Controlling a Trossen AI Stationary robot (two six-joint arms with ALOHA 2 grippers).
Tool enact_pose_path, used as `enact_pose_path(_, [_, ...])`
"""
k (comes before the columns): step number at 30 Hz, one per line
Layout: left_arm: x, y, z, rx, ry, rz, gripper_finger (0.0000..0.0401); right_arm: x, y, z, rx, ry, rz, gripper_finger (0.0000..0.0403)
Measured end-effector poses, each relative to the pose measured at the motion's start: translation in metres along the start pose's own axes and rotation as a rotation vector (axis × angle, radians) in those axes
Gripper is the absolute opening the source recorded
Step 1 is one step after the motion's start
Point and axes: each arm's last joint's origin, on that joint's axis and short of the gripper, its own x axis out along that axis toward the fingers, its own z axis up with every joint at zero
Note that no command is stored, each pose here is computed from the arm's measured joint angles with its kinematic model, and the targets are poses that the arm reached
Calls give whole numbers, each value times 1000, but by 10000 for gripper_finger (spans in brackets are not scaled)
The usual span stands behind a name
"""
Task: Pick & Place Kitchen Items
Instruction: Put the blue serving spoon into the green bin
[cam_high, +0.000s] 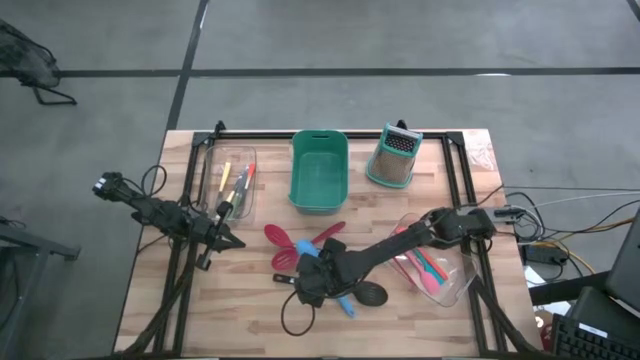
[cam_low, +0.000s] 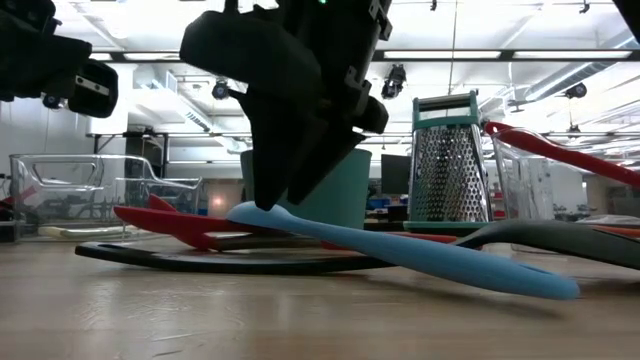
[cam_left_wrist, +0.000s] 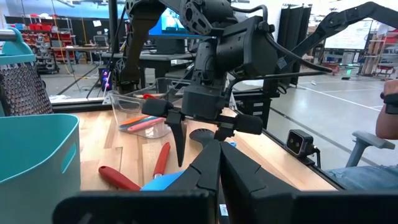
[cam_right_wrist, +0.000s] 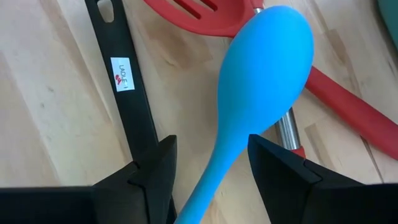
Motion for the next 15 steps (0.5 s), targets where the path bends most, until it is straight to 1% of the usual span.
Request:
enact_pose_path(8, [0,0,0,0,0,0,12,1,0,-1,22,1,-1,206])
enact_pose_path(15, [0,0,0,0,0,0,12,9,-2,-7,41,19,-8,216])
